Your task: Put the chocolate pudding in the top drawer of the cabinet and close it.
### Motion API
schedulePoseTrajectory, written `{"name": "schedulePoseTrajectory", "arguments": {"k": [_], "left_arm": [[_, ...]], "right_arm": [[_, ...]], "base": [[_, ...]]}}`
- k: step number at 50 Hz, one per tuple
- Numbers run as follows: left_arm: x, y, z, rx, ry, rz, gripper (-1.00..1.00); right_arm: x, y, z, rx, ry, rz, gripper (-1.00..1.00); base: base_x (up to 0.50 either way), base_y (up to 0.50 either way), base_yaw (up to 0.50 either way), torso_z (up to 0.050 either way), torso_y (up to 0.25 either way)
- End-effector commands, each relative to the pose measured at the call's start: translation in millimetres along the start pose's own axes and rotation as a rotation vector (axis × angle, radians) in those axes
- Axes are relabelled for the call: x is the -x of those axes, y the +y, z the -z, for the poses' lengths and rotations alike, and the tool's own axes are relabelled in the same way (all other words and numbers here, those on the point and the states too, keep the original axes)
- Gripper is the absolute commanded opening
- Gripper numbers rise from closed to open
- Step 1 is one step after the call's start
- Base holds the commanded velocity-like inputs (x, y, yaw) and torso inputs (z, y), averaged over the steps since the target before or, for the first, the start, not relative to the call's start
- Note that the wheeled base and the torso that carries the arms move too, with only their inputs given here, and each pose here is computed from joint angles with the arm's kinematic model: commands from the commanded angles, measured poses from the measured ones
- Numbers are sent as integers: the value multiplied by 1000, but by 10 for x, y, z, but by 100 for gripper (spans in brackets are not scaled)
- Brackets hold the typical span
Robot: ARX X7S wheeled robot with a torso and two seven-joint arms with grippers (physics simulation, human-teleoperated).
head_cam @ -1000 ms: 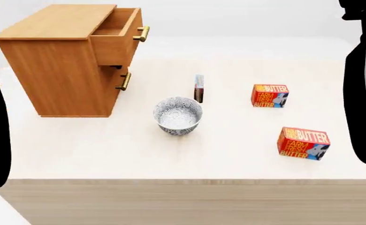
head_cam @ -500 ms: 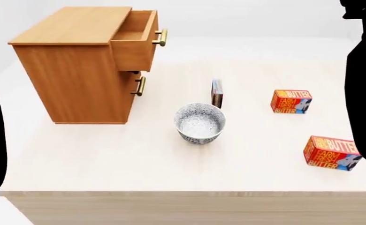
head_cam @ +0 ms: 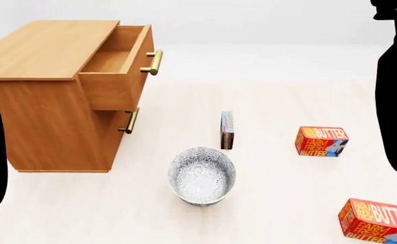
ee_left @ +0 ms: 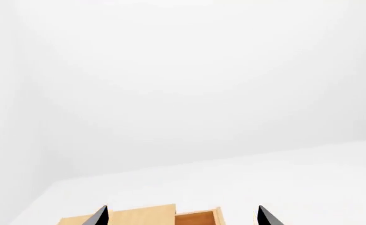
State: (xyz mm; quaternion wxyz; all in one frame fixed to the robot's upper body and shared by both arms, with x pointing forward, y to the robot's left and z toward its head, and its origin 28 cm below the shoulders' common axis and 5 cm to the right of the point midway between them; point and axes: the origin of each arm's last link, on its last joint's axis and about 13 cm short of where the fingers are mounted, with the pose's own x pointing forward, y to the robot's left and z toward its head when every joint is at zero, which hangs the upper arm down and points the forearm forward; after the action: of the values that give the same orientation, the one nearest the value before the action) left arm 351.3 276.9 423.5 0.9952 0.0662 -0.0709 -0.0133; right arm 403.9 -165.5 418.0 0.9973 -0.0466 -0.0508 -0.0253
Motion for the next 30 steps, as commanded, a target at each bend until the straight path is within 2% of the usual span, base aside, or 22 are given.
{"name": "schedulePoseTrajectory", "arguments": {"k": [1,17,30], "left_arm": [[0,0,1,2,-3,-3,100],[0,0,1,6,-4,-3,100],[1,-1,1,10,1,-2,100]], "right_arm": [[-5,37,6,11,7,-18,100],[2,46,13,22,31,-26,100],[-2,61,47,11,50,-28,100]], "base": [[500,-105,0,0,0],[500,-88,0,0,1],[14,0,0,0,1]]}}
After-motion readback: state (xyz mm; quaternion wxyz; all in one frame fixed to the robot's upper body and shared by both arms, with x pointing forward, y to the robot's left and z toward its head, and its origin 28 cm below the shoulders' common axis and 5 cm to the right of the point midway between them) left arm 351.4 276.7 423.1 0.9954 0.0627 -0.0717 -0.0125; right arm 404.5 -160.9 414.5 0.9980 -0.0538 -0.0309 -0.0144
